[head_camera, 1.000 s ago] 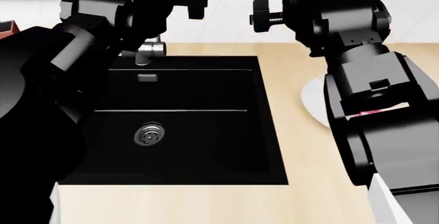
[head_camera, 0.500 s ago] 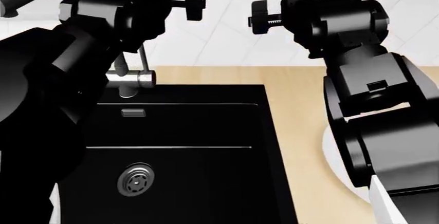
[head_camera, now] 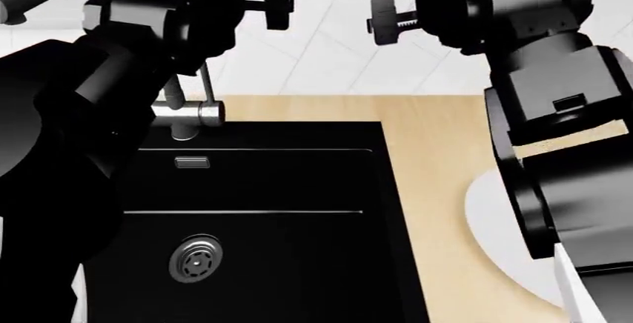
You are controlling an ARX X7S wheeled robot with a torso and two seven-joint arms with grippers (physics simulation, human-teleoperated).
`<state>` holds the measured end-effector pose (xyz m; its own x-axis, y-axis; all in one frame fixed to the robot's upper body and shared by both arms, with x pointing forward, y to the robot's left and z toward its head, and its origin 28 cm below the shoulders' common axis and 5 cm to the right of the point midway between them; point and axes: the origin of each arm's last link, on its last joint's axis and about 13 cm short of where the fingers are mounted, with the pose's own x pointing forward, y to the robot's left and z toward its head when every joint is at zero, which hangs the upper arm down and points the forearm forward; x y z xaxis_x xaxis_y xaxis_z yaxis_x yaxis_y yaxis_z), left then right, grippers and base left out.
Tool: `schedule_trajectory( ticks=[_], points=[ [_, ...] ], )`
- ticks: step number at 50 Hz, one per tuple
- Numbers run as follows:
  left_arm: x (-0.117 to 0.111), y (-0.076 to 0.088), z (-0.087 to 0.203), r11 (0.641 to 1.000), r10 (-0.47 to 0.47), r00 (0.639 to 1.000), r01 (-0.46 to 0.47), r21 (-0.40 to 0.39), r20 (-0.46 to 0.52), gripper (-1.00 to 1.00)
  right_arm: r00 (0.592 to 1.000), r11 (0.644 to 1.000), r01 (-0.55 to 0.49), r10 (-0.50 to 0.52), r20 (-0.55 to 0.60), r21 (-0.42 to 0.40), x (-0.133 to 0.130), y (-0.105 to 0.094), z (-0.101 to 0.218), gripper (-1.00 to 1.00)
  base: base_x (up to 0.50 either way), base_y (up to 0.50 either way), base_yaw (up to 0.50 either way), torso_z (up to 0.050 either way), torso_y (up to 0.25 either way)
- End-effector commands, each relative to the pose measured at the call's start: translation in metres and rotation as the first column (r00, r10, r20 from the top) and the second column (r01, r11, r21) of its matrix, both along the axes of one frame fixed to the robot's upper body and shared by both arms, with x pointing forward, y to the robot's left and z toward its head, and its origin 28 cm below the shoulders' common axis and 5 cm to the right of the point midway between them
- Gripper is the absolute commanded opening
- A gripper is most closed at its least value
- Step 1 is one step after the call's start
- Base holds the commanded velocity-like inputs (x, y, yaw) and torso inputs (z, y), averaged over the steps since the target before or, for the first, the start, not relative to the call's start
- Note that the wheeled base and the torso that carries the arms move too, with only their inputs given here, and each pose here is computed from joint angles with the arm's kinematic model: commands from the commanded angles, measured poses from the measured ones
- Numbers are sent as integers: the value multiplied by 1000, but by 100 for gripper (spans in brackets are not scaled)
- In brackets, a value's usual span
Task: Pick the yogurt from the counter and place it in the sink. Then turn on the sink faucet.
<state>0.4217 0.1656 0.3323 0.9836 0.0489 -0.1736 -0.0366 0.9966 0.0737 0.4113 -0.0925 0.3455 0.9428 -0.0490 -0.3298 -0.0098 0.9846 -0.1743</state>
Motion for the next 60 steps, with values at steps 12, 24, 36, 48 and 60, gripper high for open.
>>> schedule_trajectory(
  ticks=[12, 24, 36, 48, 60],
  points=[
    [-1, 4, 3, 1000, 13, 1000, -13, 1, -5, 100, 988, 997, -71, 64, -143, -43, -100, -36, 66, 100, 0, 0, 0, 0, 0],
    [0, 5, 3, 1000, 15, 1000, -15, 1, -10, 100, 971, 983, -85, 45, -234, -162, -146, -43, 52, 100, 0, 0, 0, 0, 0],
    [0, 5, 0, 1000, 18, 1000, -18, 1, -17, 100, 966, 982, -90, 46, -254, -166, -188, -56, 47, 100, 0, 0, 0, 0, 0],
    [1, 6, -2, 1000, 16, 1000, -16, -2, -20, 100, 962, 982, -74, 25, -272, -172, -219, -68, 56, 100, 0, 0, 0, 0, 0],
    [0, 7, -2, 1000, 15, 1000, -15, -4, -22, 100, 952, 987, -63, 15, -305, -149, -241, -72, 60, 100, 0, 0, 0, 0, 0]
  ],
)
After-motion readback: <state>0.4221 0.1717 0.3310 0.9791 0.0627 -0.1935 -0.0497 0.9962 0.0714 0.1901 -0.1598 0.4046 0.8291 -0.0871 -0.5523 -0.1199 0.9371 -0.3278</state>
